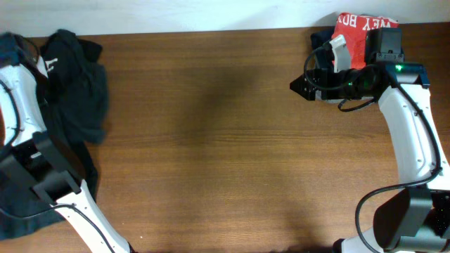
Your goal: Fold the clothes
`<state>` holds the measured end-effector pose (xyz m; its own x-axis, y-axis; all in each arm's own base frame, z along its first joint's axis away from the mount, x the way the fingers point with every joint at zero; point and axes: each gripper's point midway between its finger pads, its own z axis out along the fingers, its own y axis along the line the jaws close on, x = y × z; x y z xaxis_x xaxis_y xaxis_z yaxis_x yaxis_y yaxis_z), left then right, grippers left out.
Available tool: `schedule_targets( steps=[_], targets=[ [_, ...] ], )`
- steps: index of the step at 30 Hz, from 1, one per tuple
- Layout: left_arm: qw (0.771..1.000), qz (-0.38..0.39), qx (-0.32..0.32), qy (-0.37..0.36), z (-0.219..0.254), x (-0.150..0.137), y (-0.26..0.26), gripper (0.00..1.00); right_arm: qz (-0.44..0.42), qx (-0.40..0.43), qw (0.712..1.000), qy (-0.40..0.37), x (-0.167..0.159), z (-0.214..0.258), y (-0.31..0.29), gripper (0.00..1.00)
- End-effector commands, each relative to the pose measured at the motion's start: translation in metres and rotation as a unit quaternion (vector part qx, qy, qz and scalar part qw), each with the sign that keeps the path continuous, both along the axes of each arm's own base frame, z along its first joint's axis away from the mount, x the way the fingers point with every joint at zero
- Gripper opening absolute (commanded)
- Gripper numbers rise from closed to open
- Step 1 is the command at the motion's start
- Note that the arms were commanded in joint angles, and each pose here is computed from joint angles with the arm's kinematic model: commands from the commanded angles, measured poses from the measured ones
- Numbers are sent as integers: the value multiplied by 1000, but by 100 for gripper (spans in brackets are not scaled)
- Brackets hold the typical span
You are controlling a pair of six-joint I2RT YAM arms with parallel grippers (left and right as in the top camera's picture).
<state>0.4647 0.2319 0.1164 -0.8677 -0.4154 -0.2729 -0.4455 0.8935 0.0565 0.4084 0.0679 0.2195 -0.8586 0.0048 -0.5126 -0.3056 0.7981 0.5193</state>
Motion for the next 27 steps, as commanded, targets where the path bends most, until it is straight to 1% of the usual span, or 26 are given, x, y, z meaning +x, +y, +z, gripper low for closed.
schedule_targets(
  steps=[1,6,9,14,15,16,17,20,22,24,27],
  targets=[
    [998,-23,-26,-52,47,16,-26,1,-1,-3,1000,-12,4,6,-3,96],
    [993,-69,-43,-86,101,20,-74,1,-1,-3,1000,-11,4,6,-3,96],
    [988,-107,-41,-107,129,23,-109,1,-2,-2,1000,-10,4,6,-3,96],
    [971,-182,-33,-149,166,30,-181,1,-2,-2,1000,-10,4,6,-3,96],
    [965,-205,-33,-157,172,33,-204,1,-2,-2,1000,-10,4,6,-3,96],
    [961,-220,-34,-161,174,34,-219,1,-2,-2,1000,-10,4,6,-3,96],
    [954,-250,-37,-164,176,35,-248,1,-2,-2,1000,-10,4,6,-3,96],
    [940,-295,-39,-169,178,35,-289,1,-2,-2,1000,-10,4,6,-3,96],
    [929,-326,-30,-171,179,34,-310,1,-2,-2,1000,-10,4,6,-3,96],
    [927,-332,-5,-172,180,35,-318,2,-2,-2,1000,-9,3,6,-3,96],
    [929,-328,22,-172,182,37,-318,2,-2,-2,1000,-7,3,6,-3,96]
  ],
)
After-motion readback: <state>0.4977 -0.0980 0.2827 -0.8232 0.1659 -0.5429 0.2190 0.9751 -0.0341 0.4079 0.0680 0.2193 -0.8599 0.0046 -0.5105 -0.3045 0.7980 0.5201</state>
